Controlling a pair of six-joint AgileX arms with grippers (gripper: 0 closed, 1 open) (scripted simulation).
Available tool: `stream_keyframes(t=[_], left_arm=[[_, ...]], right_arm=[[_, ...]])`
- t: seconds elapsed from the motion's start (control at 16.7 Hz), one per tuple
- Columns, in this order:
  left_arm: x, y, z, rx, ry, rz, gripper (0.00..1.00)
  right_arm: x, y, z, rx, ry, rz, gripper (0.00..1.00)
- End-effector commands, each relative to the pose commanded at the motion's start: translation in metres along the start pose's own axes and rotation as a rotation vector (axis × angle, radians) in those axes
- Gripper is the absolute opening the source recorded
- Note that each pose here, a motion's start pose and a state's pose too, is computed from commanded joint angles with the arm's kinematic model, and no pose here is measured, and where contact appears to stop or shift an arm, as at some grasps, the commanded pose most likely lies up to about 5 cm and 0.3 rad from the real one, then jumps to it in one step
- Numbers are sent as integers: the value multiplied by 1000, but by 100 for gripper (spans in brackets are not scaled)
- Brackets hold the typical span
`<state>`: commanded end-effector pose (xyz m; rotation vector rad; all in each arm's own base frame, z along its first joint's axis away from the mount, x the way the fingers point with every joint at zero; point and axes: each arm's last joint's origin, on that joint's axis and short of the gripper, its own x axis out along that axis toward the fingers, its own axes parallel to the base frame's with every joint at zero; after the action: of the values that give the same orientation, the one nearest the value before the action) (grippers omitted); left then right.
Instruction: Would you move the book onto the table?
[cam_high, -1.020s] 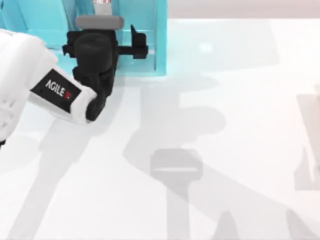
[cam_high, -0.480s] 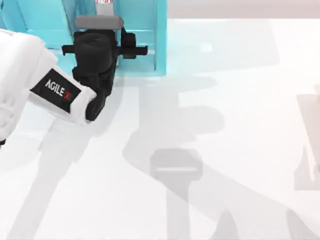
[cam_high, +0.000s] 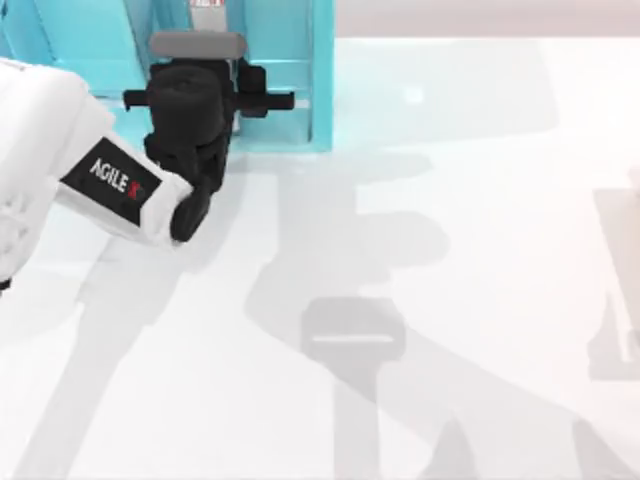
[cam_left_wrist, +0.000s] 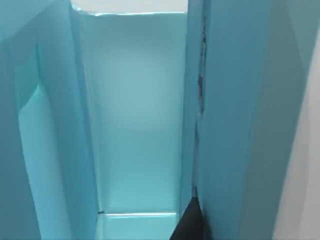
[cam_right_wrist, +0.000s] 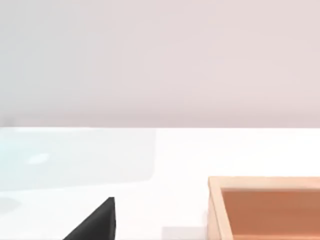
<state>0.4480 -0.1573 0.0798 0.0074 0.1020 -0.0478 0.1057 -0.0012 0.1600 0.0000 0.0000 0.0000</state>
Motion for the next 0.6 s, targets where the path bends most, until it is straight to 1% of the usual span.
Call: stream_keyframes(t=[0.42,0.6], left_arm=[[-1,-2,1,1,-1,-5,0],[-11,-9,17,3,6,-10,0]], right_arm=[[0,0,0,0,0,0,100],[0,0,0,0,0,0,100]])
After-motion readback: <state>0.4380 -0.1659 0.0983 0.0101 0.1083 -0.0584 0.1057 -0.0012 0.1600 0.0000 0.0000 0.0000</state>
